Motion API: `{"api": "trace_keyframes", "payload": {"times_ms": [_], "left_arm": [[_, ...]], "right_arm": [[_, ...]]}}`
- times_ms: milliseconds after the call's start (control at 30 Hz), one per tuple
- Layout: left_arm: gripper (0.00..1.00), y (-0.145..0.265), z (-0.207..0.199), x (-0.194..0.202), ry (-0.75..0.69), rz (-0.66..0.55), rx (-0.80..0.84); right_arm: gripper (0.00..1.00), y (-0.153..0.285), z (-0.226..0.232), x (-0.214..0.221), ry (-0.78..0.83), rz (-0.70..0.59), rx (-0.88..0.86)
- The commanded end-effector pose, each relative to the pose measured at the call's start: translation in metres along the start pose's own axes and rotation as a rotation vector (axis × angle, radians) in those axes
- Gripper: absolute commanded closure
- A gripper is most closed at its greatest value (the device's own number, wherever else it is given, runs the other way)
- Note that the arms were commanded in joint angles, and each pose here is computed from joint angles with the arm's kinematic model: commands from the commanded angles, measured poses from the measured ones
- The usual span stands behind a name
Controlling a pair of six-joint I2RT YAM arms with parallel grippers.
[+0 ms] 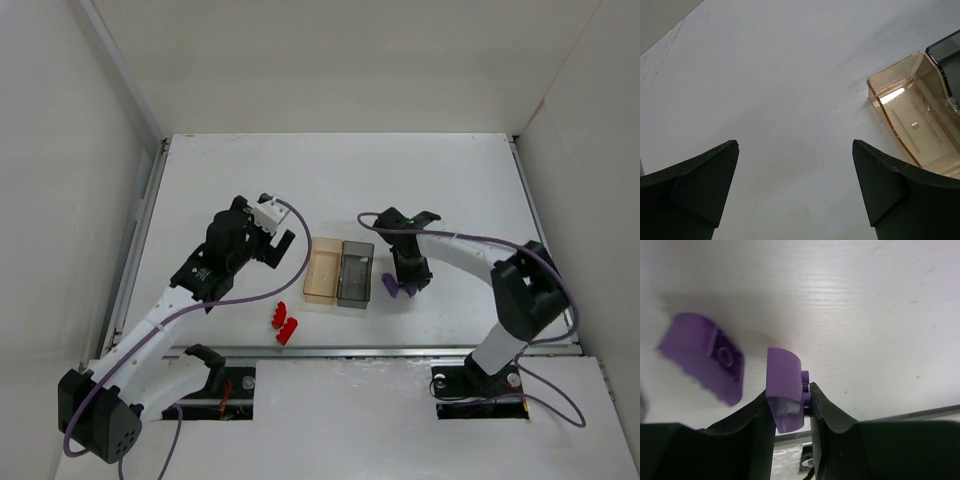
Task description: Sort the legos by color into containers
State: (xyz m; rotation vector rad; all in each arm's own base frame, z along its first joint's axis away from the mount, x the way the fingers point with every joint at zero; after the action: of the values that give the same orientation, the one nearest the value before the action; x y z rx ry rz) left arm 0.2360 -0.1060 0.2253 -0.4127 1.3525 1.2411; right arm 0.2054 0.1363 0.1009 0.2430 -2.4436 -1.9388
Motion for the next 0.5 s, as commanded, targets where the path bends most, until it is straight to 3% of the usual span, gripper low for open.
{"api": "trace_keyframes", "payload": {"times_ms": [0,67,133,400,467], "left_arm": [[0.05,-0.003,-0.009,0.001,-0.052,-0.018,0.098],[0.05,-0.005,-0.011,0.003,-0.052,-0.004,0.117],[0.05,-0.007,-0.015,0.008,-0.040,0.010,0.134],[0.06,-0.007,-0.020,0.014,-0.028,0.040,0.174],[0.06,-0.008,-0.021,0.018,-0.028,0.049,0.176]], "right_arm": [[1.00,0.065,-0.001,-0.032,-0.160,-0.324,-0.084],[1.00,0.098,0.023,-0.042,-0.130,-0.486,-0.263],[1.00,0.109,0.037,-0.050,-0.097,-0.537,-0.358],[1.00,0.091,0.087,-0.059,0.002,-0.442,-0.511],[0.84,0.085,0.095,-0.061,0.027,-0.428,-0.511]]}}
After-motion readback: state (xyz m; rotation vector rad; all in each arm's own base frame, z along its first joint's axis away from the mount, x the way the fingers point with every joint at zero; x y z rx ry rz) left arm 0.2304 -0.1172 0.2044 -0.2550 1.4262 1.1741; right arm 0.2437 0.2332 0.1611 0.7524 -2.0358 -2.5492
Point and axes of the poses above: each gripper's point midway between its finger pads, its own y axis back along the fingers, its own z axis along the line the jaws close on, x = y × z, the point moved 7 cm from there along y, back along the fingers, and after that the axes turned 1 degree about y, right-handed, at the moved point
